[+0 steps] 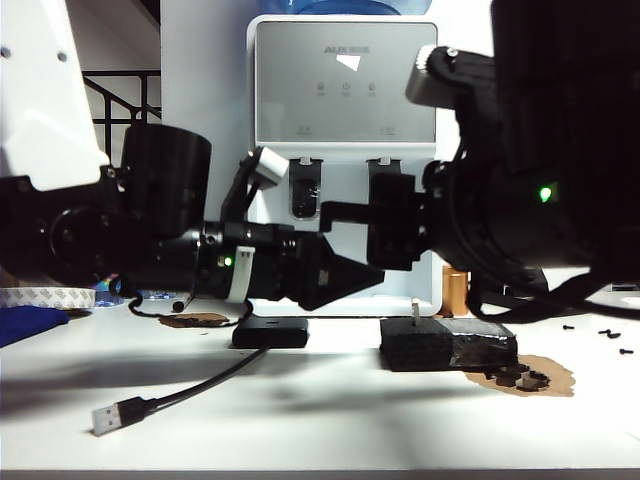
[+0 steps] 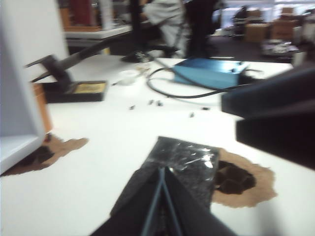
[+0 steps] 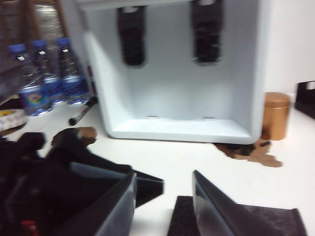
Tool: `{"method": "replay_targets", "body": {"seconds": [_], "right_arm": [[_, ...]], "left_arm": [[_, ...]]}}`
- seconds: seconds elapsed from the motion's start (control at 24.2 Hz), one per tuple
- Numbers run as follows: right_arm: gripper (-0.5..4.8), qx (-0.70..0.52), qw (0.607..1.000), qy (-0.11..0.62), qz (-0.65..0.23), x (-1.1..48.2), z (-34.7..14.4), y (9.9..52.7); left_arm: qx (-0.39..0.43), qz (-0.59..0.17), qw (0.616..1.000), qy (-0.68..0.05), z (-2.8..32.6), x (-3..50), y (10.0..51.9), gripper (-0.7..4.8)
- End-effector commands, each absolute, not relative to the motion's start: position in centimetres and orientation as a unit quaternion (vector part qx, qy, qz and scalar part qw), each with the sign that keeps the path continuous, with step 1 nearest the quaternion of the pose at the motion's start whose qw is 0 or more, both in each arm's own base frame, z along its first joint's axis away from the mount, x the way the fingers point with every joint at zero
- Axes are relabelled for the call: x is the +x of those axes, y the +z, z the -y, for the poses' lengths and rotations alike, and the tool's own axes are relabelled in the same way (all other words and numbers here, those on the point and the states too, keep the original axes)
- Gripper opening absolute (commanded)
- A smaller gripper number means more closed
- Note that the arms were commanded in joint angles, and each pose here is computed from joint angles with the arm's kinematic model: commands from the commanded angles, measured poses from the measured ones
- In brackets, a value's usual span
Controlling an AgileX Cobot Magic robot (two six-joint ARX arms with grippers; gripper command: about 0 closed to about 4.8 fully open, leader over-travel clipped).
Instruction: Take the USB flash drive out of the black sponge and insert it into the slot on top of the black USB adpator box.
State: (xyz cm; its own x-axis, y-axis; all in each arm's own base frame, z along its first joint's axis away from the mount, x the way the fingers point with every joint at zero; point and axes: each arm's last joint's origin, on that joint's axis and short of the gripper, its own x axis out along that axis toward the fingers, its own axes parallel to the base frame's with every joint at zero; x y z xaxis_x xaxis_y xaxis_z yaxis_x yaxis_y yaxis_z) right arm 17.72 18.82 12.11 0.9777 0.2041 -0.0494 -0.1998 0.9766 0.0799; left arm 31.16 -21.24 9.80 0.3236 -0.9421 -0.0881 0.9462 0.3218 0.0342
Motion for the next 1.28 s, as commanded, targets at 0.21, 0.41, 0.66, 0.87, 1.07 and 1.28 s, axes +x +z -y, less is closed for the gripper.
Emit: {"method": "replay_targets", "body": {"seconds": [0.21,0.41,0.66,0.87,1.07,1.28], "right_arm": [[1.88,0.035,0.993,0.107,-0.040,18.3,-19.0,11.1],[1.85,0.028,0.993,0.104,-0.048,18.7,-19.2,10.5],[1.84,0.035,0.996,0.076,-0.044,20.2,-18.1,10.6],[1.84,0.034,0.994,0.092,-0.050,20.7,-17.9,10.4],[1.84,0.034,0.991,0.106,-0.069,21.2,-18.5,9.0],[1.84,0.035,0.992,0.101,-0.071,21.9,-19.2,8.4]], "left_arm": [[0.048,-0.019,0.835,-0.548,22.0,32.9,8.8,-0.04],[0.047,-0.020,0.833,-0.552,22.3,33.1,8.9,-0.04],[0.049,-0.033,0.826,-0.561,22.9,32.6,8.6,-0.04],[0.050,-0.042,0.824,-0.563,23.1,32.4,8.4,-0.04],[0.087,-0.064,0.819,-0.564,23.0,32.3,7.5,-0.04],[0.092,-0.075,0.818,-0.563,22.8,32.4,7.1,-0.04]]}}
